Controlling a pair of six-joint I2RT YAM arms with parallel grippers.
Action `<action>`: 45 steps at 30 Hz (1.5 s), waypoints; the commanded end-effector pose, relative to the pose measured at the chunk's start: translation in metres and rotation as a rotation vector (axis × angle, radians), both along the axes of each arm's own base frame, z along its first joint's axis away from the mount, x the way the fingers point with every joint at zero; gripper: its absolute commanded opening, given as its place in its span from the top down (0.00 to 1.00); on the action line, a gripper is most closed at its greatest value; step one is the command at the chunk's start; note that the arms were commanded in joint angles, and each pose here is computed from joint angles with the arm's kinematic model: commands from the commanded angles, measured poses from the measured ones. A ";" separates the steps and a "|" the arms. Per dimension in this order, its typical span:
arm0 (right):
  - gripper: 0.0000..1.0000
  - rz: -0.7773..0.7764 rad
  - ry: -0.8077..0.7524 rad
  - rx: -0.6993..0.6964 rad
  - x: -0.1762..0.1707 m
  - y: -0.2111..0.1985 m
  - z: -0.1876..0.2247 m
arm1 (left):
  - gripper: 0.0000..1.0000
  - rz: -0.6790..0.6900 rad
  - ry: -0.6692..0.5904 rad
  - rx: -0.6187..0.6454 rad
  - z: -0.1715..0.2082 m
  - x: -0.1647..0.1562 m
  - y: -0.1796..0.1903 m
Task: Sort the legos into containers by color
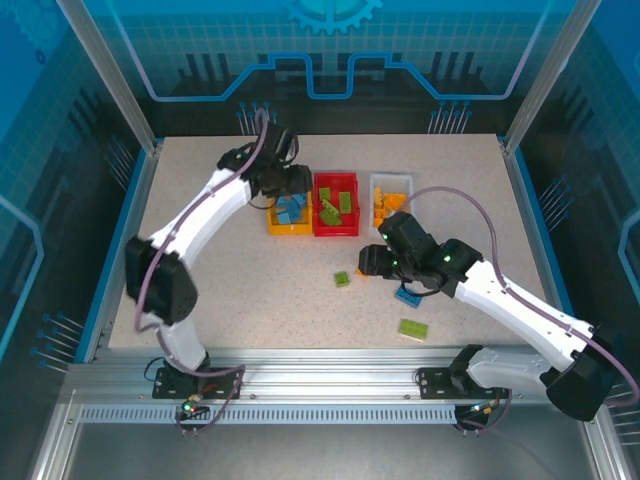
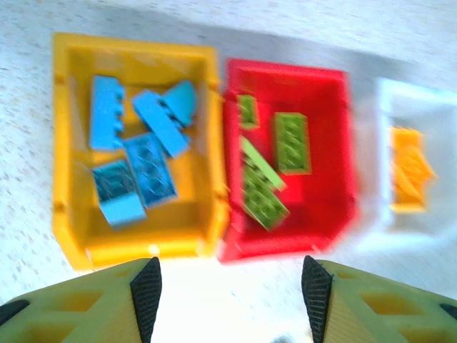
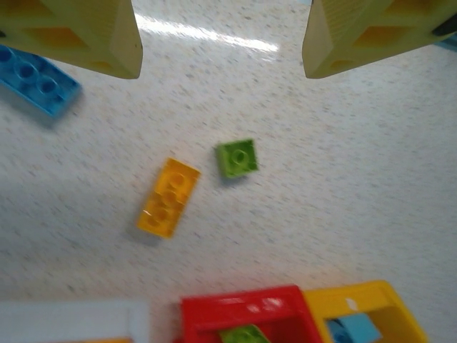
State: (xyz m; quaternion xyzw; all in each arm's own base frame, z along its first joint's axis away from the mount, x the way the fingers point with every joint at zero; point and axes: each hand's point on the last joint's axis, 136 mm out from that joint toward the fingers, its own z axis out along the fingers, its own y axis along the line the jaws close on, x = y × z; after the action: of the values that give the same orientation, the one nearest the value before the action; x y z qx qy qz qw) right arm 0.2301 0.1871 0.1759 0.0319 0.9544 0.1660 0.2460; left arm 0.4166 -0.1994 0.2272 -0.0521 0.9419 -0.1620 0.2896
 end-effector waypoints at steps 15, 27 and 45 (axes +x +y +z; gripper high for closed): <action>0.32 -0.415 0.306 -0.050 -0.098 -0.057 -0.098 | 0.36 -0.203 0.018 -0.307 -0.050 -0.213 -0.074; 0.18 -0.964 0.466 0.228 -0.111 -0.077 -0.128 | 0.35 -0.369 -0.023 -0.259 -0.057 -0.240 -0.121; 0.25 -1.200 0.549 0.389 -0.090 -0.090 -0.155 | 0.36 -0.444 -0.059 -0.216 -0.051 -0.249 -0.139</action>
State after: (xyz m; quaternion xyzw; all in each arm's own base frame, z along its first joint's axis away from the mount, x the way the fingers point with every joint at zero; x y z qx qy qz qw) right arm 0.1400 0.0982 0.0265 0.6231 0.7650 0.1569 0.0443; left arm 0.1649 -0.3321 0.1664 0.1199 0.9039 -0.3240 0.2523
